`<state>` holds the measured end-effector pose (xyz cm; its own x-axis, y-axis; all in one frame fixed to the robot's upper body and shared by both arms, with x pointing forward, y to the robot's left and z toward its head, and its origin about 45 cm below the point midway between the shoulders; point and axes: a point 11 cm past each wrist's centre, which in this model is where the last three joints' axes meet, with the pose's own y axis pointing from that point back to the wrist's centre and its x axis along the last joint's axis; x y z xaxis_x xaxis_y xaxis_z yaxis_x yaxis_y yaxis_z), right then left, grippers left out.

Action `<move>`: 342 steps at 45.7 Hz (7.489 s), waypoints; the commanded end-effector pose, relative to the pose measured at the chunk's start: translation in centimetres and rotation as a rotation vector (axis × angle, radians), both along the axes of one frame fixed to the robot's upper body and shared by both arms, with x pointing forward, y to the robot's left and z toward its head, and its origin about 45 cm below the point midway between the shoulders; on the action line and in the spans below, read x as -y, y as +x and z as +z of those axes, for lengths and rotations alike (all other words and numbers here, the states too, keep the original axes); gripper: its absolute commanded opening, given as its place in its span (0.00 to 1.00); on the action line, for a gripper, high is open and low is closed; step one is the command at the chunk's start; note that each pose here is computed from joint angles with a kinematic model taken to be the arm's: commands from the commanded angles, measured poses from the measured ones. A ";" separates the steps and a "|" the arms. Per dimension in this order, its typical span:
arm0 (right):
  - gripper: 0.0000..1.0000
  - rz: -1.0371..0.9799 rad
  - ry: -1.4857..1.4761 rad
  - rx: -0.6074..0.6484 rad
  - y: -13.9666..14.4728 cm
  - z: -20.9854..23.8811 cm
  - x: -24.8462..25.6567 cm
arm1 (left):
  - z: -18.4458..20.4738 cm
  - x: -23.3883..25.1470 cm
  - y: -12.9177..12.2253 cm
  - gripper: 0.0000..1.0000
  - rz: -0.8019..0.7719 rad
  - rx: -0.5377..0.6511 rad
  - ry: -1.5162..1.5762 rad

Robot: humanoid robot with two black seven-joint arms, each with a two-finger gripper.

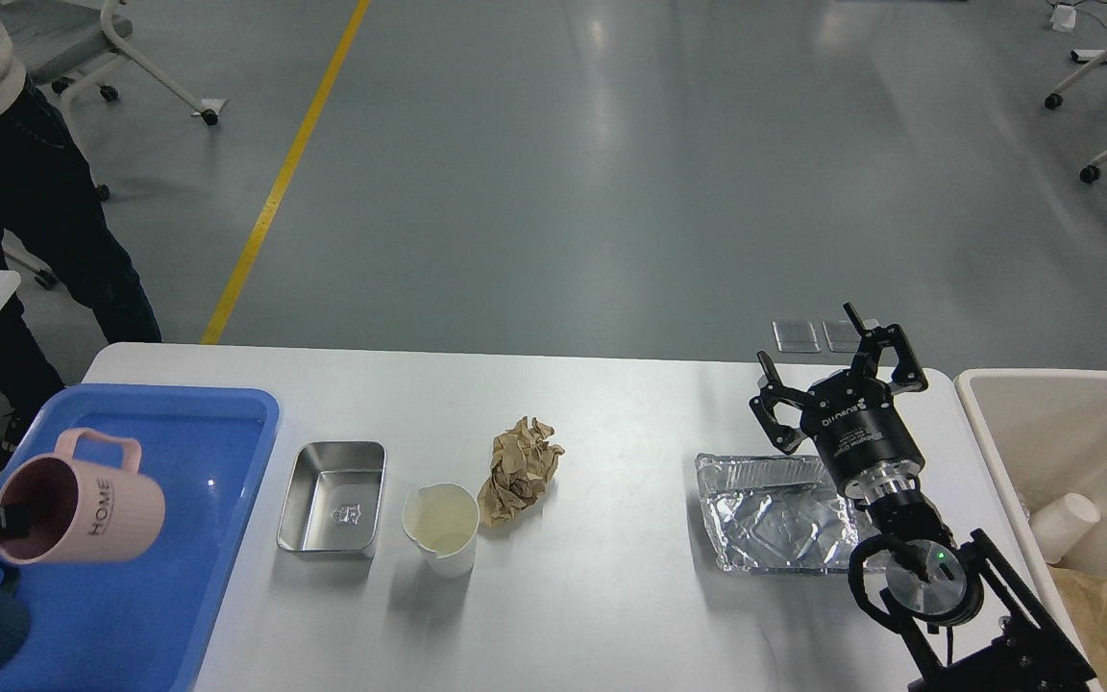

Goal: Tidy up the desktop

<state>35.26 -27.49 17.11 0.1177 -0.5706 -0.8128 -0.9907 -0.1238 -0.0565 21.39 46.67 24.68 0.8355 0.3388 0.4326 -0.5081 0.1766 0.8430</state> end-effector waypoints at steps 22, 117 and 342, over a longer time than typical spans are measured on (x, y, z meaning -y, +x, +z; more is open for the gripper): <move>1.00 -0.006 -0.020 0.000 -0.1 0.0 0.7 | -5.3 -4.4 -4.6 0.10 0.122 -0.116 0.107; 1.00 0.017 -0.073 -0.015 -0.5 -0.6 0.5 | 6.2 -0.2 7.7 0.94 0.803 0.355 -1.071; 1.00 0.075 -0.120 -0.022 -0.6 -1.1 -2.1 | 7.3 -3.4 8.9 0.00 0.082 0.228 0.077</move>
<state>34.73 -25.47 16.07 0.1474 -0.6541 -0.7419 -0.9793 -0.2015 -0.0169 30.17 50.00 32.05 0.6878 0.3576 0.6316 -0.6943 0.0703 0.7163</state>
